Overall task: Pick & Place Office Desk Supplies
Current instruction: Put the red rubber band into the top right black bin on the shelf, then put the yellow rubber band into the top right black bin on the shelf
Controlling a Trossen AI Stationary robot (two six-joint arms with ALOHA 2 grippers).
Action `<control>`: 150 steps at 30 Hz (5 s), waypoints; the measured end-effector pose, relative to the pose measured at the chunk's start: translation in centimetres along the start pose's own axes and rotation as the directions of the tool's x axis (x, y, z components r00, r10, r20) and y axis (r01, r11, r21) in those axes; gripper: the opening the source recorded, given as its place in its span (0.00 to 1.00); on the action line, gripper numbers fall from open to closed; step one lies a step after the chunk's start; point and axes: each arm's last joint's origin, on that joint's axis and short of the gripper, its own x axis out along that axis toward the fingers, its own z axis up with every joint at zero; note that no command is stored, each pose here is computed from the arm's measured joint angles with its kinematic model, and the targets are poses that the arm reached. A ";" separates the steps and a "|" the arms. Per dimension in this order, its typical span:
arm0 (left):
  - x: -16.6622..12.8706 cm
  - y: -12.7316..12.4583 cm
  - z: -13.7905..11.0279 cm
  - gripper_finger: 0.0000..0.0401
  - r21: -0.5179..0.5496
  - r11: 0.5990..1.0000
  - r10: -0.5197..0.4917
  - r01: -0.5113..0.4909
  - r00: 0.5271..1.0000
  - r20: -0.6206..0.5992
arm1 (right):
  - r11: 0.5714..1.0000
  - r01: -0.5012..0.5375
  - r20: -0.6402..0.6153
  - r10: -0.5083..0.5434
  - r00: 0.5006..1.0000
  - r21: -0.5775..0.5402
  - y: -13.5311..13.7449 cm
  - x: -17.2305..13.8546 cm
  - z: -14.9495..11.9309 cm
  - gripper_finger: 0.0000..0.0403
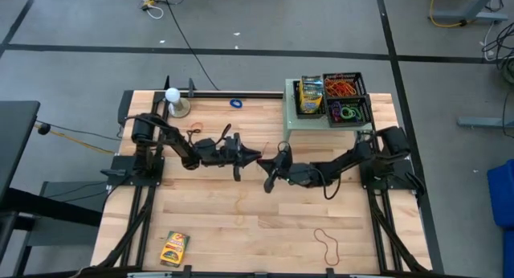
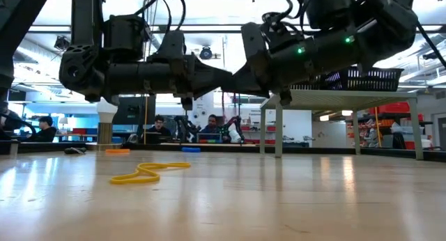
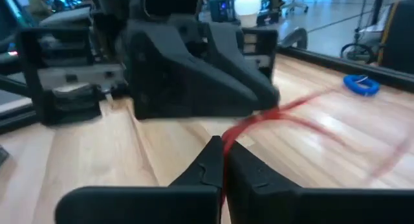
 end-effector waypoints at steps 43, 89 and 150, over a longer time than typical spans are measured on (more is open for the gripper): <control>-6.0 0.4 1.0 0.03 0.080 0.994 0.085 -0.081 0.995 -0.048 | 0.621 0.400 -0.495 -0.781 0.380 -0.674 -20.8 -12.3 25.2 0.00; -6.0 0.5 0.9 0.03 0.072 0.991 0.121 -0.117 0.992 -0.046 | 0.730 0.669 -0.557 -0.618 0.555 -0.144 -23.3 -14.6 26.2 0.49; 1.7 -15.0 -3.6 0.24 0.207 0.857 0.351 -0.473 0.241 -0.905 | 0.998 -0.019 -0.065 0.015 0.998 -0.064 -4.0 -17.9 2.9 0.01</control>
